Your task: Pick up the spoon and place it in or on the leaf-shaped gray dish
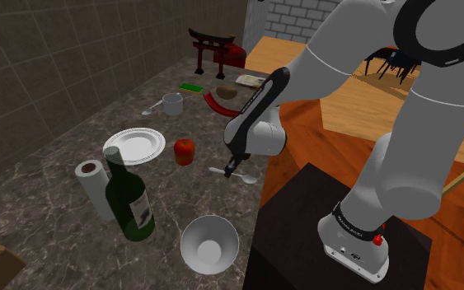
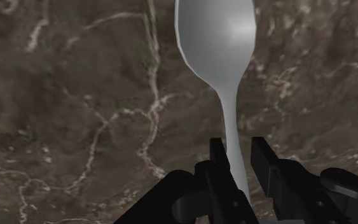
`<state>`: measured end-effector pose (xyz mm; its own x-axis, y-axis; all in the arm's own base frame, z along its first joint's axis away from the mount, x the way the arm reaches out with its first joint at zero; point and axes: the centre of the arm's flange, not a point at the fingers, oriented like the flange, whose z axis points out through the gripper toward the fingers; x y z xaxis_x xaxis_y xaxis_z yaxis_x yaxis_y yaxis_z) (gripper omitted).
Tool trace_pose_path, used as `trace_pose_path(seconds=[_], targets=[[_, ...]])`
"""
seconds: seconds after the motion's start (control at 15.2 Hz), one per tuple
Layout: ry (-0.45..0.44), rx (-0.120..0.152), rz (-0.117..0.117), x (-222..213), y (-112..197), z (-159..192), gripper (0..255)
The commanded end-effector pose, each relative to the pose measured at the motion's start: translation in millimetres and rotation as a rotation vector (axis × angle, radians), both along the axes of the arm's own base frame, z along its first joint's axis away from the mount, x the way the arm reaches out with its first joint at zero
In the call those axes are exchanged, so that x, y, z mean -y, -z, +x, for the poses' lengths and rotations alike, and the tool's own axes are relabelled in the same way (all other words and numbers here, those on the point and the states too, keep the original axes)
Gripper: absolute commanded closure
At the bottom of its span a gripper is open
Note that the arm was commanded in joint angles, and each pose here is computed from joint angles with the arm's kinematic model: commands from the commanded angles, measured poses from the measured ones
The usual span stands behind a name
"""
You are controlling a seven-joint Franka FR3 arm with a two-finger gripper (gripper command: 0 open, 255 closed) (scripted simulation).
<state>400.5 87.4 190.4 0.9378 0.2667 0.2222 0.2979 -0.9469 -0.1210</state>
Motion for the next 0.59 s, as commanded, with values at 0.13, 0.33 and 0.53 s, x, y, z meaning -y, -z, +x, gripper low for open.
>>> trace_pose_path(seconds=[0.13, 0.33, 0.53], targets=[[0.000, 0.000, 0.000, 0, -5, 0, 255], [0.000, 0.000, 0.000, 0, -21, 0, 255], [0.000, 0.000, 0.000, 0, -37, 0, 255]])
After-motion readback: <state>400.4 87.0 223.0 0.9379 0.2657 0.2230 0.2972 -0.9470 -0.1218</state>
